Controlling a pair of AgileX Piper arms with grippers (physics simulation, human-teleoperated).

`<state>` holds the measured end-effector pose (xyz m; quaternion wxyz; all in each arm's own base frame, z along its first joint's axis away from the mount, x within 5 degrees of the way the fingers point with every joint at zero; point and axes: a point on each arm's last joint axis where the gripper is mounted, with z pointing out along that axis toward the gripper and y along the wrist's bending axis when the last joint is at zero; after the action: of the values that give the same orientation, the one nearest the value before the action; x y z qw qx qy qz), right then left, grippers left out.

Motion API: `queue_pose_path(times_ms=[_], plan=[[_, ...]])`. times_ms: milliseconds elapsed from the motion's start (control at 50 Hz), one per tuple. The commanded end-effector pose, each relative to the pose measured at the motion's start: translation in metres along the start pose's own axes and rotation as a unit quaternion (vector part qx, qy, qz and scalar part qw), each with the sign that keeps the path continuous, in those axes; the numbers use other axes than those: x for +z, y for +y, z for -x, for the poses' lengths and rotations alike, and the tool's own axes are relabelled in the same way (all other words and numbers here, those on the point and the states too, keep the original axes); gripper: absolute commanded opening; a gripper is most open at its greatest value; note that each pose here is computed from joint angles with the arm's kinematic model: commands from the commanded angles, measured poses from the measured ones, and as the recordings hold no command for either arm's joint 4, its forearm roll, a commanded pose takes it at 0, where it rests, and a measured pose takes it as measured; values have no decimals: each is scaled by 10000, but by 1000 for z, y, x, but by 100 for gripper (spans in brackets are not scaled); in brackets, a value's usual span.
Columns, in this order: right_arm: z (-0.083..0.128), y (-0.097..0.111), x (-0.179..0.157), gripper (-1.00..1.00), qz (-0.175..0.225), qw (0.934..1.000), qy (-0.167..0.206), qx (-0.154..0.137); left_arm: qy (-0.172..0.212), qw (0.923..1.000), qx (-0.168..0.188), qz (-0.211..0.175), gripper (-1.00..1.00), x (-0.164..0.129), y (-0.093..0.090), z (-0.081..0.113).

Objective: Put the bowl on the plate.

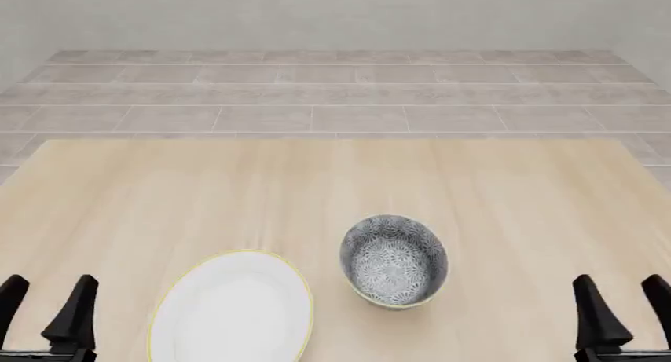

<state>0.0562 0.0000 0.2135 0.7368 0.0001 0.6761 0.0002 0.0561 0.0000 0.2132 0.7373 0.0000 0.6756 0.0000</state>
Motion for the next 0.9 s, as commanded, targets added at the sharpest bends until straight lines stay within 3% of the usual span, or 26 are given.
queue_pose_path(times_ms=[20,480,560,620,640,660,720,740,760,820,900], plan=[[2,0,0,100,18,10000,24,-2,0,10000,0,0,100,0,0,0],[18,2,-2,100,213,9997,-97,14,0,10000,0,0,100,0,0,0],[31,3,-4,100,295,9993,-218,62,0,10000,0,0,100,0,0,0],[60,3,-11,100,420,9986,-312,59,0,10000,0,0,100,0,0,0],[60,3,-11,100,420,9986,-312,59,0,10000,0,0,100,0,0,0],[75,4,-17,100,561,9977,-366,57,0,10000,0,0,100,0,0,0],[84,3,-20,100,555,9978,-347,-28,0,10000,0,0,100,0,0,0],[91,3,-21,100,502,9975,-321,-387,0,10000,0,0,100,0,0,0],[91,3,-22,100,502,9975,-321,-387,0,10000,0,0,100,0,0,0],[117,3,-16,100,455,9986,-250,-117,0,10000,0,0,100,0,0,0],[125,3,-4,100,331,9991,-91,-234,0,10000,0,0,100,0,0,0]])
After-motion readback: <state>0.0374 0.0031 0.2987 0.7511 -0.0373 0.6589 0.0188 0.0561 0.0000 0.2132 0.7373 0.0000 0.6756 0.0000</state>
